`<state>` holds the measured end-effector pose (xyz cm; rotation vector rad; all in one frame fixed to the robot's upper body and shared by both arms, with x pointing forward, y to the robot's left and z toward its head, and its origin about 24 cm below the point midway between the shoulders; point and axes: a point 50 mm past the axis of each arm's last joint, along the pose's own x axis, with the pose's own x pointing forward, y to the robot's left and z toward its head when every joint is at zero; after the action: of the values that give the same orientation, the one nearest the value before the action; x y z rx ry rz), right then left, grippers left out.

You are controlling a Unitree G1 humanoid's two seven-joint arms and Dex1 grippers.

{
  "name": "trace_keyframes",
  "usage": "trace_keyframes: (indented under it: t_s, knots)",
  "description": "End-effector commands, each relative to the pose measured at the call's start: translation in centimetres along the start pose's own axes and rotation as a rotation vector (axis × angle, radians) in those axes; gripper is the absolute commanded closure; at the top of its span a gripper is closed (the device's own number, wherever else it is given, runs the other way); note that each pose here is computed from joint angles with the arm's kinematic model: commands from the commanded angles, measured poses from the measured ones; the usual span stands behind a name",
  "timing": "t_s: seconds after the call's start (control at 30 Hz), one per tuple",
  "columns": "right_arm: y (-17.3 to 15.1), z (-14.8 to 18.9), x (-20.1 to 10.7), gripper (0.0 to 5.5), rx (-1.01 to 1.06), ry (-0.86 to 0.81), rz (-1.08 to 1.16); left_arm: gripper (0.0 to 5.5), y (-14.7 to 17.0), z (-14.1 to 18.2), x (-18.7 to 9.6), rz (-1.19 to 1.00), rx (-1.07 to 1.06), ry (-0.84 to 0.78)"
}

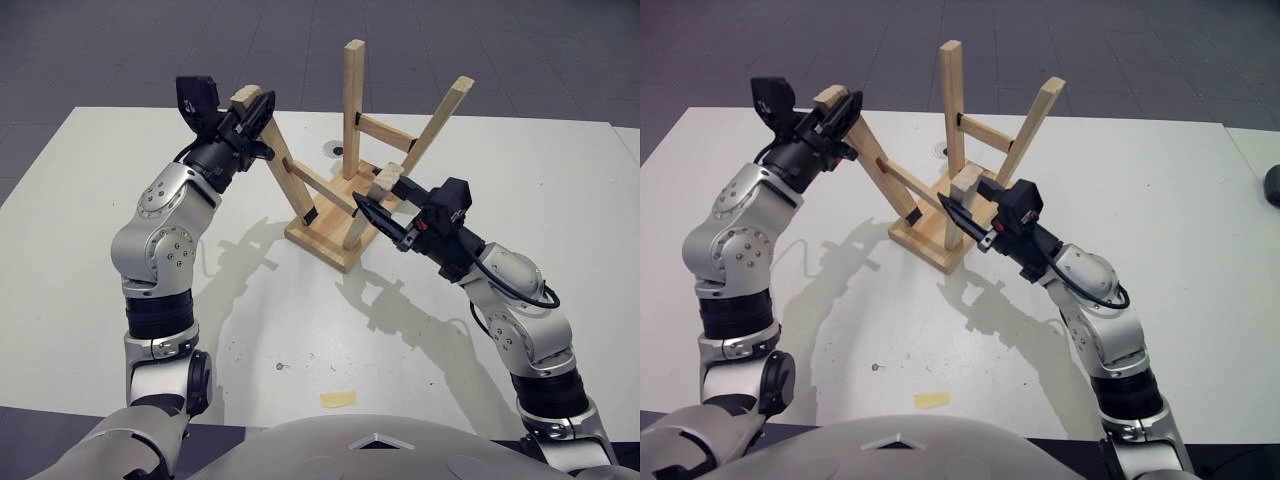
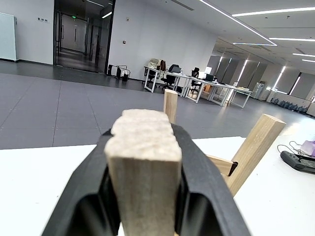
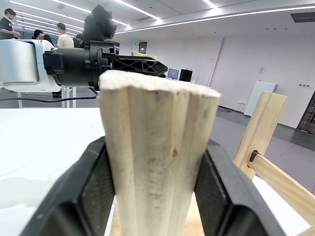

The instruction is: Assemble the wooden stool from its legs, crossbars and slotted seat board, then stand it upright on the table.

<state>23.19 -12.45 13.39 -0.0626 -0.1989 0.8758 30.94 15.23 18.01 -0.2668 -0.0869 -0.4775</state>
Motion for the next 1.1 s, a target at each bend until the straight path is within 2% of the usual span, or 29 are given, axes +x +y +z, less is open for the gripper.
trace_keyframes:
  t_s: [0.03, 0.27, 0.7, 0.93, 1.1]
  knots:
    - [0.4, -4.0, -1.5, 3.43, 0.067, 0.199, -0.005, 4.48, -0.2, -2.4, 0.2, 0.003, -0.014, 0.123]
    - [0.5, -4.3, -1.9, 3.43, 0.083, 0.155, -0.017, 4.48, 0.9, -2.6, -0.1, 0.025, 0.094, 0.155]
    - [0.6, -4.1, -1.8, 3.44, 0.081, 0.125, -0.003, 4.48, 2.2, -4.6, -0.6, 0.104, 0.041, 0.235]
    - [0.8, -3.6, -1.5, 3.44, 0.079, 0.089, 0.03, 4.46, 1.2, -5.8, -0.5, 0.054, 0.102, 0.338]
    - [0.6, -4.6, -1.5, 3.44, 0.044, 0.227, 0.054, 4.43, -0.9, -5.0, -0.4, -0.08, 0.165, 0.313]
